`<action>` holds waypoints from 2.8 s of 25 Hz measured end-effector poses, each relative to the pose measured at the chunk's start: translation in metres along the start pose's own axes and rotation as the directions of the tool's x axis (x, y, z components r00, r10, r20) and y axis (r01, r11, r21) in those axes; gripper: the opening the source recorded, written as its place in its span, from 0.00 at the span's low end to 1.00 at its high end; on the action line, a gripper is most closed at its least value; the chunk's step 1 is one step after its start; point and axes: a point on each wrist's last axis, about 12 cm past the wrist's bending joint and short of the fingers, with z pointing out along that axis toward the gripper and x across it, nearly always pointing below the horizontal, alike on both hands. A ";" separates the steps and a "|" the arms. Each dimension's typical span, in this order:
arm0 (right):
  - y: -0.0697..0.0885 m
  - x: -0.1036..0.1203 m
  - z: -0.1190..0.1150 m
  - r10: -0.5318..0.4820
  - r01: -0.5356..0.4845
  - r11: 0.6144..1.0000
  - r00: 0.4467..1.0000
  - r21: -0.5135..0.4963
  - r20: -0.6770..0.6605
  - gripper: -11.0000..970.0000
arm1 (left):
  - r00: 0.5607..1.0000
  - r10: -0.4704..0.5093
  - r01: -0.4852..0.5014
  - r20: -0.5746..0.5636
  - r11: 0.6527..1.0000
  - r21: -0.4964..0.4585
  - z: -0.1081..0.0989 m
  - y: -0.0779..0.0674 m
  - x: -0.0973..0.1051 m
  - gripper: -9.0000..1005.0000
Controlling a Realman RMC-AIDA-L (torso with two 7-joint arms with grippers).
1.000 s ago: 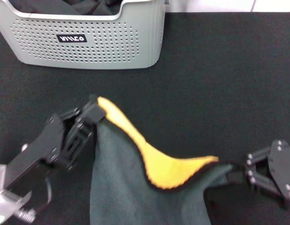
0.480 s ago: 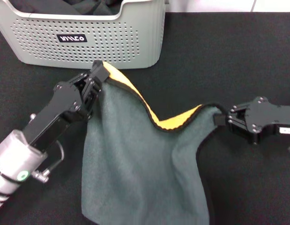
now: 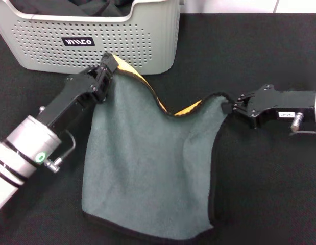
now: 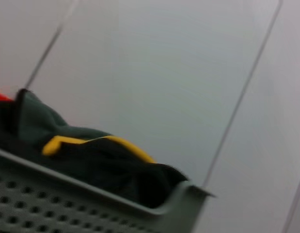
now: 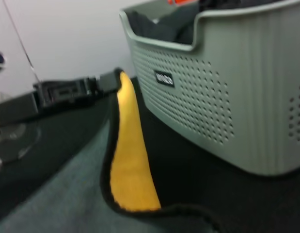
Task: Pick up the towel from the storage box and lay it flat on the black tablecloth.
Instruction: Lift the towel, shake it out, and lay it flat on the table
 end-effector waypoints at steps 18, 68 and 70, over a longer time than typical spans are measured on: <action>-0.022 -0.023 0.039 -0.067 0.076 0.990 0.994 0.118 -0.083 0.03 | 0.998 -0.039 0.032 -0.057 0.991 -0.127 0.014 0.017 0.003 0.02; -0.035 -0.023 0.032 -0.116 0.144 0.967 0.983 0.209 -0.143 0.03 | 0.947 -0.314 0.280 -0.065 0.908 -0.314 0.031 0.037 0.007 0.02; -0.034 -0.022 0.033 -0.115 0.143 0.969 0.983 0.203 -0.143 0.03 | 0.942 -0.329 0.292 -0.063 0.898 -0.329 0.030 0.039 0.008 0.02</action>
